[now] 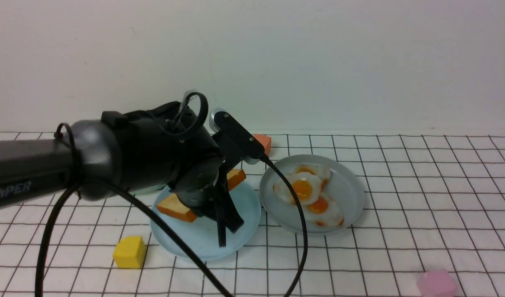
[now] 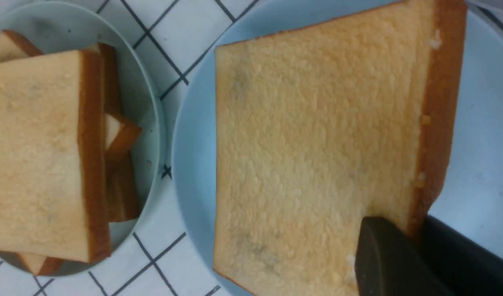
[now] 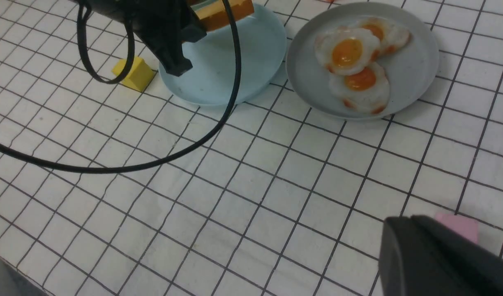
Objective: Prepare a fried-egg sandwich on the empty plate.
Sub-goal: Use the left arm to put a slice of bread into the empty plate in the middle, then use the right arm to grab a fried egg
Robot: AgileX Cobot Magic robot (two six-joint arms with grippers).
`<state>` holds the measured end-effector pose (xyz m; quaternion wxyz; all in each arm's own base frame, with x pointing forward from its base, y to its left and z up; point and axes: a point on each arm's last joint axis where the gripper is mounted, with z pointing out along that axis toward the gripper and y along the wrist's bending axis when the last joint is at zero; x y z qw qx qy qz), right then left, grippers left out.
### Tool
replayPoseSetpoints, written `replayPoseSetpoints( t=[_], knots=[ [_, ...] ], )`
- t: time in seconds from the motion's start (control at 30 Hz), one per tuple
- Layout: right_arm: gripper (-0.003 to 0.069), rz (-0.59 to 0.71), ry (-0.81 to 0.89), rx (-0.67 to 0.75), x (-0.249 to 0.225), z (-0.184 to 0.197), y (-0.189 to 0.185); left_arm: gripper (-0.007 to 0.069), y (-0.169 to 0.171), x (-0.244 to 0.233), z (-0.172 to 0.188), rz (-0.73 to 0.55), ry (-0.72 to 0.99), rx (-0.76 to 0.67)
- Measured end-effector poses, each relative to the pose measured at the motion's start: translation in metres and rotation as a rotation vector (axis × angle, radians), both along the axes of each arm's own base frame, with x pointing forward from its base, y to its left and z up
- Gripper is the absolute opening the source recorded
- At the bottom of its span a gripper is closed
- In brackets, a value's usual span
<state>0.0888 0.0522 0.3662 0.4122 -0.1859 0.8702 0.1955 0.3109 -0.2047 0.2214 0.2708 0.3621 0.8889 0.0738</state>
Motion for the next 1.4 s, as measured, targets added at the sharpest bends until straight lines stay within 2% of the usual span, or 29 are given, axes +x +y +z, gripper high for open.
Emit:
replayPoseSetpoints(
  t=[0.17, 0.23, 0.4, 0.53, 0.63, 0.67, 0.73, 0.8, 0.87, 0.93, 1.0, 1.07, 1.23, 1.37, 1.4],
  knots=[
    [0.0031, 0.009, 0.02, -0.008, -0.001, -0.002, 0.0, 0.014, 0.0, -0.001, -0.001, 0.008, 0.011, 0.001],
    [0.0031, 0.013, 0.031, -0.012, -0.002, -0.002, 0.0, 0.0215, 0.001, -0.001, -0.001, 0.012, 0.017, 0.002],
    [0.0035, 0.009, 0.042, -0.007, -0.003, -0.003, 0.0, 0.0329, 0.002, -0.003, -0.003, 0.036, 0.047, 0.004],
    [0.0041, 0.001, 0.054, 0.001, -0.002, -0.003, 0.0, 0.0356, 0.003, -0.008, 0.0, 0.074, 0.09, -0.021],
    [0.0046, 0.002, 0.077, -0.001, 0.003, -0.005, 0.002, 0.0344, 0.004, -0.016, 0.017, 0.096, 0.09, -0.089],
    [0.0049, 0.003, 0.107, -0.001, 0.01, -0.008, 0.004, 0.0318, 0.004, -0.024, 0.039, 0.101, 0.069, -0.151],
    [0.005, 0.003, 0.134, 0.001, 0.017, -0.011, 0.006, 0.0288, 0.004, -0.033, 0.06, 0.099, 0.045, -0.208],
    [0.0055, -0.001, 0.188, 0.013, 0.034, -0.018, 0.012, 0.0213, 0.008, -0.054, 0.1, 0.081, -0.009, -0.33],
    [0.006, -0.019, 0.238, 0.016, 0.057, -0.027, 0.017, 0.0106, 0.021, -0.079, 0.138, 0.065, -0.067, -0.45],
    [0.0063, -0.038, 0.261, 0.018, 0.079, -0.032, 0.022, 0.0021, 0.035, -0.098, 0.155, 0.055, -0.106, -0.514],
    [0.0065, -0.049, 0.284, 0.014, 0.099, -0.036, 0.026, -0.0013, 0.048, -0.115, 0.164, 0.044, -0.143, -0.559],
    [0.0066, -0.047, 0.312, -0.001, 0.123, -0.042, 0.032, -0.0013, 0.066, -0.137, 0.163, 0.033, -0.176, -0.6],
    [0.009, -0.05, 0.377, 0.001, 0.181, -0.058, 0.047, -0.0013, 0.098, -0.18, 0.135, 0.012, -0.223, -0.7],
    [0.0144, -0.057, 0.456, 0.013, 0.219, -0.082, 0.058, -0.0013, 0.113, -0.202, 0.114, 0.007, -0.25, -0.797],
    [0.0179, -0.064, 0.477, 0.025, 0.235, -0.092, 0.063, -0.0013, 0.117, -0.208, 0.108, 0.005, -0.265, -0.837]
  ],
)
